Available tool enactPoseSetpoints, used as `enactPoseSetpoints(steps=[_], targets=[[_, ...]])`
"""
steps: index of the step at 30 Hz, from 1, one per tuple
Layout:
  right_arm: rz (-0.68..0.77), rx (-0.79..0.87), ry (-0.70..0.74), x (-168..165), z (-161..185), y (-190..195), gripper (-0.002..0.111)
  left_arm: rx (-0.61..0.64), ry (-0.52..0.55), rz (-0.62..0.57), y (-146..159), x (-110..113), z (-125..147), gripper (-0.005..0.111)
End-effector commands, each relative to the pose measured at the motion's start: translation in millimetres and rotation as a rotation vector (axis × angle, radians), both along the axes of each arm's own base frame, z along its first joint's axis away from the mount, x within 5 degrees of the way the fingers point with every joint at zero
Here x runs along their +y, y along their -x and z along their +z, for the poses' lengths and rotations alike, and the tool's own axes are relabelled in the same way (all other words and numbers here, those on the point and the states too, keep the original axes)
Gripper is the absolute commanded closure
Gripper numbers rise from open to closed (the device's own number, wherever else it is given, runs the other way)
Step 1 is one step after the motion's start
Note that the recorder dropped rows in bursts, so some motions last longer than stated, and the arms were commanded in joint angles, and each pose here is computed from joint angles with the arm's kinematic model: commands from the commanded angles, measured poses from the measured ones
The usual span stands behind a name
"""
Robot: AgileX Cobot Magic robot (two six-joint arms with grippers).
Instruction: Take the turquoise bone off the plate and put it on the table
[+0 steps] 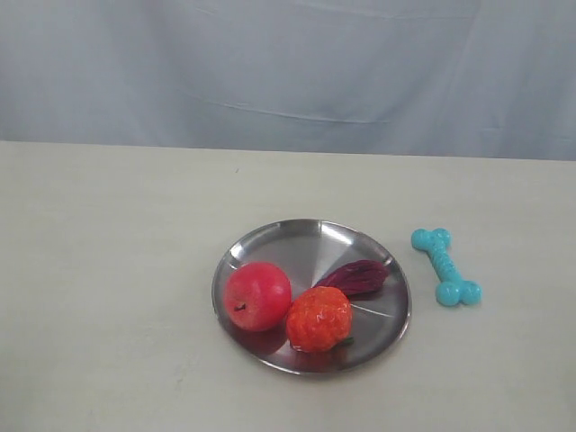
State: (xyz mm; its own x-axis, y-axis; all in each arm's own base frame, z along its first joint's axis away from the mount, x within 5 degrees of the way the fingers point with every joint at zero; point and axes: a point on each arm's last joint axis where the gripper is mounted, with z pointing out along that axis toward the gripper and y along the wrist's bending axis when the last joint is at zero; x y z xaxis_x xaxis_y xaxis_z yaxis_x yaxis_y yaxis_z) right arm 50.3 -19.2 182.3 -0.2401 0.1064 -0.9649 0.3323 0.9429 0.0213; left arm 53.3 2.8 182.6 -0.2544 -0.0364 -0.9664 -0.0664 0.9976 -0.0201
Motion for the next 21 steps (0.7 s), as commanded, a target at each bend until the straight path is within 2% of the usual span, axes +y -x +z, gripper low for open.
enactPoseSetpoints(steps=[1, 21], targets=[[0.002, -0.003, 0.009, 0.1, -0.4, 0.3, 0.109, -0.004, 0.002, 0.006, -0.1, 0.3, -0.3, 0.107], [0.000, -0.006, 0.000, 0.1, -0.4, 0.3, 0.109, -0.004, 0.002, 0.006, -0.1, 0.3, -0.3, 0.107]])
